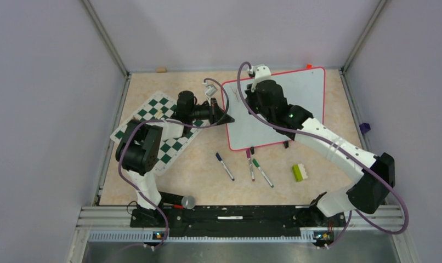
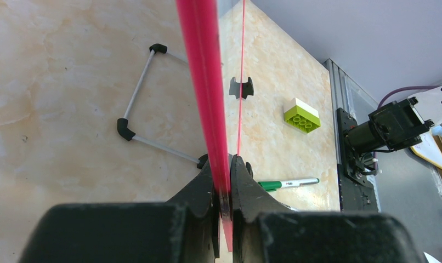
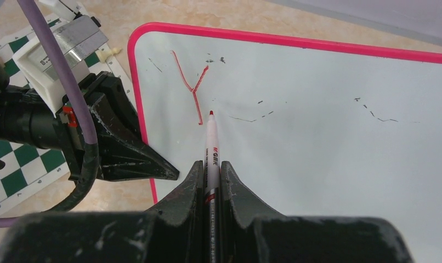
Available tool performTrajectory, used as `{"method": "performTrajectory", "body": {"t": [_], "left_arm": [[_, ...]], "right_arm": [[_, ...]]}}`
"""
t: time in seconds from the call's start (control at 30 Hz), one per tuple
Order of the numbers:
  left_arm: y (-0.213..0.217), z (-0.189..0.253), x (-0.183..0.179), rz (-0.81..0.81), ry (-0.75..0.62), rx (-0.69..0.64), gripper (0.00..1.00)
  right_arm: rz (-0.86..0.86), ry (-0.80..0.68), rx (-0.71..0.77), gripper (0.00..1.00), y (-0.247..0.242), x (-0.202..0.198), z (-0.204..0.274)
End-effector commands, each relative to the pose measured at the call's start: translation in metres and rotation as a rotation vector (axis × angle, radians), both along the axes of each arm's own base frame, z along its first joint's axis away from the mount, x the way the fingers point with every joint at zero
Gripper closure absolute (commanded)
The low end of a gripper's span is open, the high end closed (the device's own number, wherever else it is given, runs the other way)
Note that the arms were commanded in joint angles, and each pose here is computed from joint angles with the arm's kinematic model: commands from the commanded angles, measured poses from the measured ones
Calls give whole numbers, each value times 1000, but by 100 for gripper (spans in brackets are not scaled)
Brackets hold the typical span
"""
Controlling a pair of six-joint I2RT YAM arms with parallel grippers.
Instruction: Write a sentence on the whiteboard
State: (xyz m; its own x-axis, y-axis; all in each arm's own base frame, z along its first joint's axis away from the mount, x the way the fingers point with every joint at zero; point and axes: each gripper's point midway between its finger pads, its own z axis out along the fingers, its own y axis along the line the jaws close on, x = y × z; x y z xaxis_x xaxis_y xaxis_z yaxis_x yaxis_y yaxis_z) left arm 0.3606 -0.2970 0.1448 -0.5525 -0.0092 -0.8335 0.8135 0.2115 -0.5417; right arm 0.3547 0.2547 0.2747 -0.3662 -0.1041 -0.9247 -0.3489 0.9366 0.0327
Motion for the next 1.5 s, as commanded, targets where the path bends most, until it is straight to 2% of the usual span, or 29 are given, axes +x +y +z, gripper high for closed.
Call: {"method": "performTrajectory", "body": {"t": [0.0, 0.57, 1.47], "left_arm": [[-2, -33, -5, -32, -59, 65, 100], [-1, -32, -5, -31, -59, 65, 100], [-1, -33, -5, -31, -62, 66, 100]], "right_arm": [[-8, -69, 44, 100, 3, 12, 31], [-104, -71, 2, 100, -6, 29, 22], [-6, 16, -26, 100, 3, 13, -8]]}}
